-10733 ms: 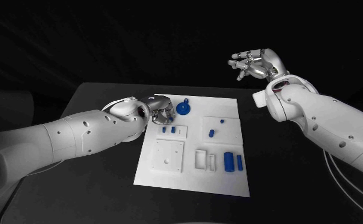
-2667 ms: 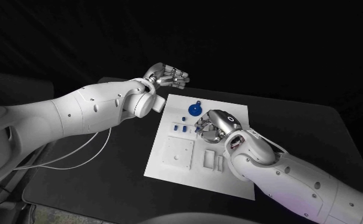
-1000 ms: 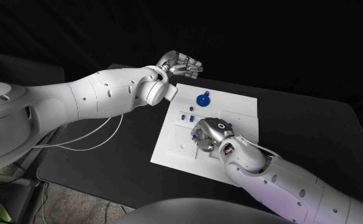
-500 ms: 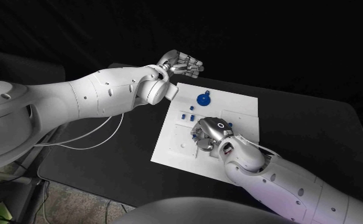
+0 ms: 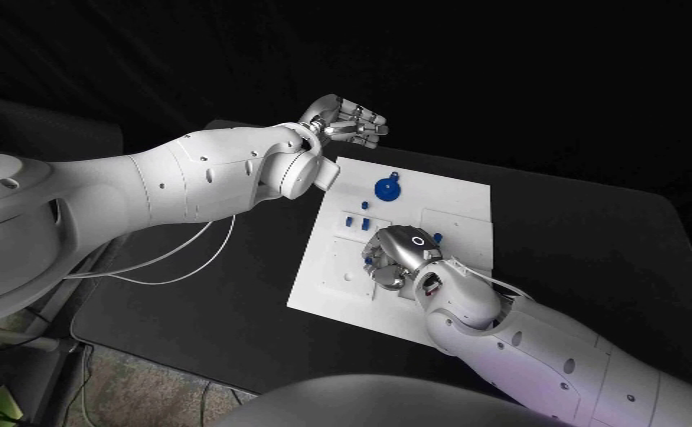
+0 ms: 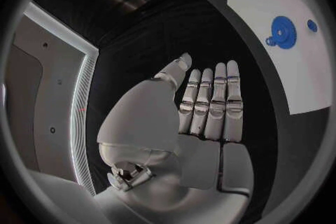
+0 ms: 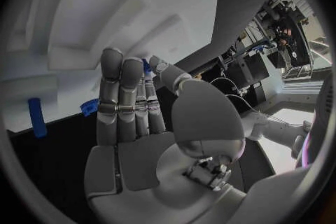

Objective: Assemble the parts on the task board

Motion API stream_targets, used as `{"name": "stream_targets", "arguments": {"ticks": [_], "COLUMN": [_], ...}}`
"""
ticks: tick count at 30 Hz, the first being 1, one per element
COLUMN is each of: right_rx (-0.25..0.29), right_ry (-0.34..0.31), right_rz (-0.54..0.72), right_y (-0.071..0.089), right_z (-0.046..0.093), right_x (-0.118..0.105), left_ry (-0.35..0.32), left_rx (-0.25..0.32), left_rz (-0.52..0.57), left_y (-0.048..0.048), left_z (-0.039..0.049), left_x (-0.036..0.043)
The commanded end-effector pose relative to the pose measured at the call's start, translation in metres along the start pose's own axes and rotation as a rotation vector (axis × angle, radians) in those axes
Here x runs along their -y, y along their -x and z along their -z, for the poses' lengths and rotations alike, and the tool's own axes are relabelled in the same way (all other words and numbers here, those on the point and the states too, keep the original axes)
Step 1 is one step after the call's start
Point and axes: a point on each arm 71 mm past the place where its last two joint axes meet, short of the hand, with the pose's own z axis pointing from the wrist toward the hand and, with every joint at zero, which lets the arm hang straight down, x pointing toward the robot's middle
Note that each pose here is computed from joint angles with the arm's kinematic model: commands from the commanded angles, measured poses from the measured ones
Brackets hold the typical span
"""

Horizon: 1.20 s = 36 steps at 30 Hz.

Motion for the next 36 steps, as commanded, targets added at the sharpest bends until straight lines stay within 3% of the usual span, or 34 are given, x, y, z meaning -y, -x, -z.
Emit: {"name": "stream_targets", "arguments": {"ticks": [1, 13, 20, 30, 36], "right_rx": [-0.032, 0.023, 0.046, 0.109, 0.116], "right_ry": [-0.021, -0.020, -0.006, -0.050, -0.088], "right_rz": [-0.013, -0.043, -0.055, -0.066, -0.056], "right_y": [-0.008, -0.003, 0.008, 0.056, 0.084], "right_z": [0.003, 0.007, 0.016, 0.028, 0.035], "right_x": [0.003, 0.005, 0.005, 0.034, 0.060], "left_ry": [-0.004, 0.002, 0.006, 0.008, 0.007], "left_rx": [-0.011, -0.013, -0.011, -0.003, -0.002], "left_rz": [0.008, 0.008, 0.007, 0.004, 0.004], "left_y": [-0.0014, -0.0003, 0.0026, 0.0074, 0.0099], "left_z": [-0.0004, 0.0001, 0.0006, 0.0016, 0.0025], "left_x": [0.0014, 0.0006, -0.0005, -0.0019, -0.0026]}}
